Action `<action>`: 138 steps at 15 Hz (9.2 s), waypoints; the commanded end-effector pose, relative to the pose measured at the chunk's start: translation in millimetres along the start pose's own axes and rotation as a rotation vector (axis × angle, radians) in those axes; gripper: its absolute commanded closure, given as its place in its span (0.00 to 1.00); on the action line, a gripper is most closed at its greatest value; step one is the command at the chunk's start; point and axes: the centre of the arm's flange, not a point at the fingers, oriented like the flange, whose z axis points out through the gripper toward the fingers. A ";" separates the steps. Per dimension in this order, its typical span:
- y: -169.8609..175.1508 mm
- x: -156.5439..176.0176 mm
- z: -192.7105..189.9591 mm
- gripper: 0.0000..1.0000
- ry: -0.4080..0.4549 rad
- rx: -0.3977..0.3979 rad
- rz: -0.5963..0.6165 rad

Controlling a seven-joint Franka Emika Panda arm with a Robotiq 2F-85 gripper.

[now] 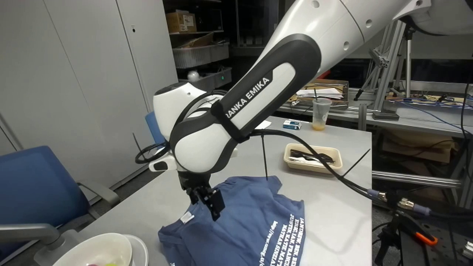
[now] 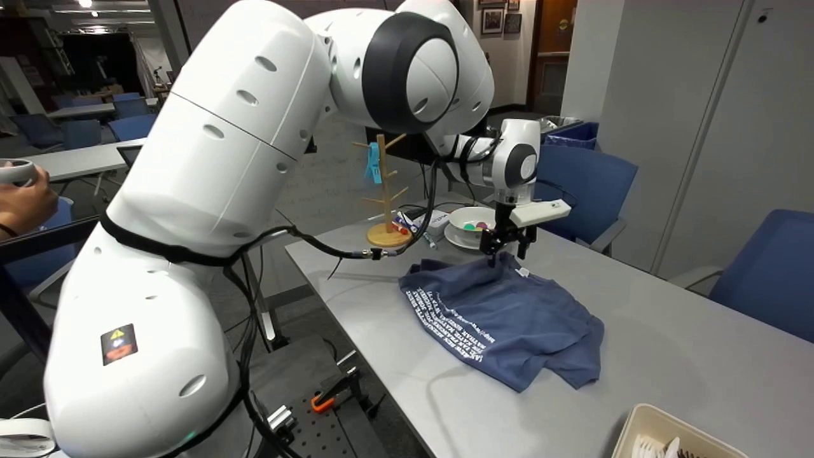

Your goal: Unfold the blue shirt

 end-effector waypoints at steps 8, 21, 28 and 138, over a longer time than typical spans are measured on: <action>44.6 5.4 15.4 0.00 0.222 0.100 -0.045; 33.4 7.0 49.8 0.57 0.206 0.216 -0.020; -1.1 6.1 10.0 1.00 0.060 0.205 0.051; 51.7 -156.0 138.9 0.00 0.072 -0.130 1.215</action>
